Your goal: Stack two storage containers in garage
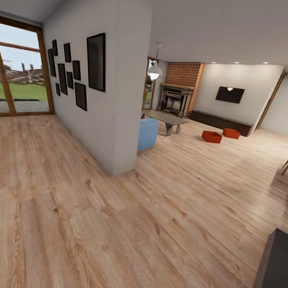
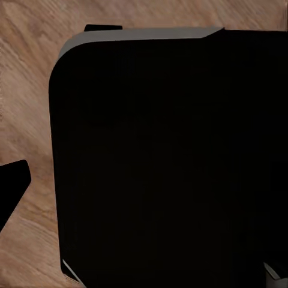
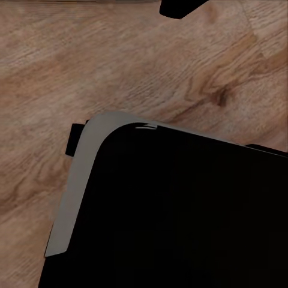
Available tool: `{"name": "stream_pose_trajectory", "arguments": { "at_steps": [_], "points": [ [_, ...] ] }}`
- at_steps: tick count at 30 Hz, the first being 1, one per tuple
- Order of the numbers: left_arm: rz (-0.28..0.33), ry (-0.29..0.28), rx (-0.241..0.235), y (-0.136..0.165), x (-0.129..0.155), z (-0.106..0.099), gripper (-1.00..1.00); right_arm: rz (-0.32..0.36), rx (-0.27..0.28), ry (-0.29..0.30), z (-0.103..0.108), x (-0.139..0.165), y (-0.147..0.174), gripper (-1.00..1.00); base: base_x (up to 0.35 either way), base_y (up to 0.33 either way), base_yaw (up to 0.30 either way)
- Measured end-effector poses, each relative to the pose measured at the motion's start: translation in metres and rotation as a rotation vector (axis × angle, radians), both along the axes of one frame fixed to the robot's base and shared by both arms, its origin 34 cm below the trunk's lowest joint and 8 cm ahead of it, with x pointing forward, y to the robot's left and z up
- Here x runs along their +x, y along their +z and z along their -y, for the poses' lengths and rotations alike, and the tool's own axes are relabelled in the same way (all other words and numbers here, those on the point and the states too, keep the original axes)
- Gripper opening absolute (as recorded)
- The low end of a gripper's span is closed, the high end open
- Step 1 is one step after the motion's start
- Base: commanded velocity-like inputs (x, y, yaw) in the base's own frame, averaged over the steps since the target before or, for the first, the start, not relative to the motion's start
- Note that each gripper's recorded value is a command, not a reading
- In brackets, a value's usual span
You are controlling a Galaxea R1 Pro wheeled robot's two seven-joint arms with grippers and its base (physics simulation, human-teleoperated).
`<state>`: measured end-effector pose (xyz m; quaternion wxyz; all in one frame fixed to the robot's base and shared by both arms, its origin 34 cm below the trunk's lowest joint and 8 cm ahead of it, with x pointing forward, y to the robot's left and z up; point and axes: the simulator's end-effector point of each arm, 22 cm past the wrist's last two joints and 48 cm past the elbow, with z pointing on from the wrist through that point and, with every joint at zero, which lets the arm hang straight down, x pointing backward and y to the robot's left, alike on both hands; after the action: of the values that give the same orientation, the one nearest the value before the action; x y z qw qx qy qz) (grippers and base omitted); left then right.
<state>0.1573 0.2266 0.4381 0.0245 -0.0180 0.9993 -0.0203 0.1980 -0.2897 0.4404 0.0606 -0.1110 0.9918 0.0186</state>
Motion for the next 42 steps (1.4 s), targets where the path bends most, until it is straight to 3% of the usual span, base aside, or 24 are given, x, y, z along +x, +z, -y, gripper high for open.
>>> {"name": "stream_pose_trajectory", "arguments": {
  "at_steps": [13, 34, 42],
  "points": [
    [0.002, 0.001, 0.001, 0.0000, 0.0004, -0.0011, 1.00, 0.001, 0.002, -0.011, -0.0002, 0.0000, 0.0000, 1.00, 0.321, 0.000, -0.234],
    [0.004, -0.001, 0.004, 0.0000, 0.0007, -0.0013, 1.00, -0.001, 0.000, -0.003, 0.0002, -0.0005, 0.0000, 1.00, 0.321, 0.000, -0.011],
    [-0.001, -0.007, 0.002, 0.0000, -0.0003, 0.0002, 1.00, 0.001, 0.000, -0.010, 0.0005, -0.0001, 0.0000, 1.00, 0.321, 0.000, -0.220]
  ]
}}
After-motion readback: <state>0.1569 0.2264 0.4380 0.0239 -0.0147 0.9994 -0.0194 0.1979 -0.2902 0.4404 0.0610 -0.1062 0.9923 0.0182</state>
